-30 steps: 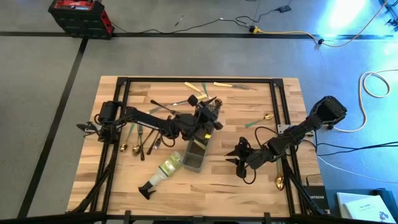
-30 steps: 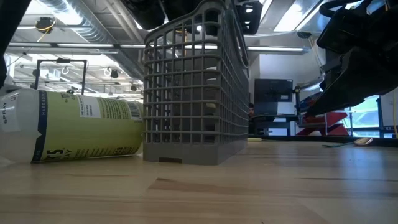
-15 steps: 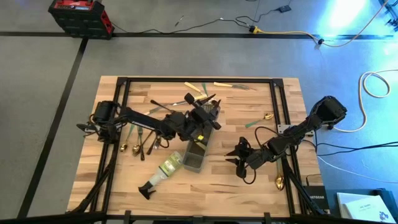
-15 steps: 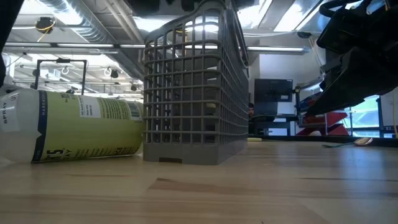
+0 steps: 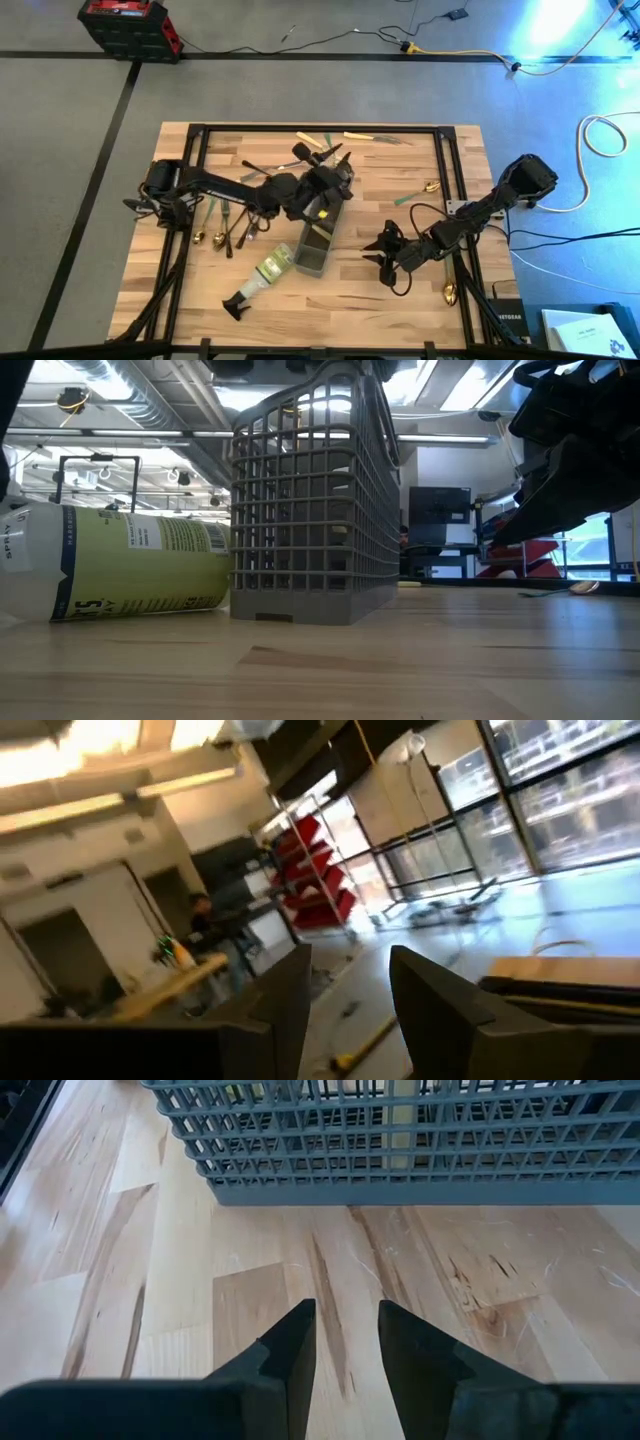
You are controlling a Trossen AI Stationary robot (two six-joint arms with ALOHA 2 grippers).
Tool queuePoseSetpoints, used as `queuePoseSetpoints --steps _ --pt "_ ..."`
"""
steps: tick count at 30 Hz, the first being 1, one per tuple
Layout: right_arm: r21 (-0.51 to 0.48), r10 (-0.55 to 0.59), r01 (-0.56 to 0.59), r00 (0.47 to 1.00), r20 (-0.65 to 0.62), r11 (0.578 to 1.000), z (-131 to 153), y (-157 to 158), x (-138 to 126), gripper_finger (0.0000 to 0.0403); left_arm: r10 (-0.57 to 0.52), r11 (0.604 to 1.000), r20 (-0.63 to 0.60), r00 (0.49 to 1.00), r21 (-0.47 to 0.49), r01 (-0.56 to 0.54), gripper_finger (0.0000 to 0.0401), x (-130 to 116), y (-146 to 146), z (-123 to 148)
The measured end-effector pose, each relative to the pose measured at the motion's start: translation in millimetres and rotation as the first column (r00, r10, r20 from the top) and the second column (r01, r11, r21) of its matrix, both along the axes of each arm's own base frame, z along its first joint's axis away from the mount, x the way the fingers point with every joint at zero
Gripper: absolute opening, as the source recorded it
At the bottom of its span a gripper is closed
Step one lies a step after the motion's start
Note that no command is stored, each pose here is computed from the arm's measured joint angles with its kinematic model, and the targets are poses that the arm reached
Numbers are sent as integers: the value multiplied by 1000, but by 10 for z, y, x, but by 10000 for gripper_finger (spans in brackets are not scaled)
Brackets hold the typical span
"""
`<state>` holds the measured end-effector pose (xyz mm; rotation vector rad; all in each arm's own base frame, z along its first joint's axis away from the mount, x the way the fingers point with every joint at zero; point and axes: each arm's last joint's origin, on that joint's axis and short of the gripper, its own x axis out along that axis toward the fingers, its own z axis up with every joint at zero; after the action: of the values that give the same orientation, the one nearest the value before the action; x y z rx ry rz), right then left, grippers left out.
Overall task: Sort silverware
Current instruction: Put the spoon into the silverware basket
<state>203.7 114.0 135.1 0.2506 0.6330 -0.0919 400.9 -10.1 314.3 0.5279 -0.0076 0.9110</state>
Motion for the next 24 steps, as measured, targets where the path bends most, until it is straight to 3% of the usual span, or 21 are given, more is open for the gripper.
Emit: queuePoseSetpoints --steps 3,8,11,14,17,19,24 --pt "0 -1 1 1000 1 1000 1 0 0 94 54 997 -36 998 58 -52 122 -180 -83 270" --pt "15 -43 42 997 68 999 48 1 37 94 85 995 -103 991 69 -78 122 -656 -196 718" --pt "3 -68 68 985 161 998 123 11 80 94 11 1000 -140 990 30 -7 122 -1065 -193 767" --pt "-29 -41 48 978 206 998 168 24 102 94 -102 991 -47 994 -91 98 122 -1646 -86 796" --pt "-65 -29 45 975 221 997 182 24 108 94 -247 927 85 965 -270 261 122 -2157 52 616" --pt "-88 -32 52 974 224 995 183 19 108 94 -275 873 150 950 -375 312 122 -2369 120 373" --pt "-102 -45 70 973 227 992 182 12 108 94 -160 823 142 977 -526 212 122 -2584 210 -454"
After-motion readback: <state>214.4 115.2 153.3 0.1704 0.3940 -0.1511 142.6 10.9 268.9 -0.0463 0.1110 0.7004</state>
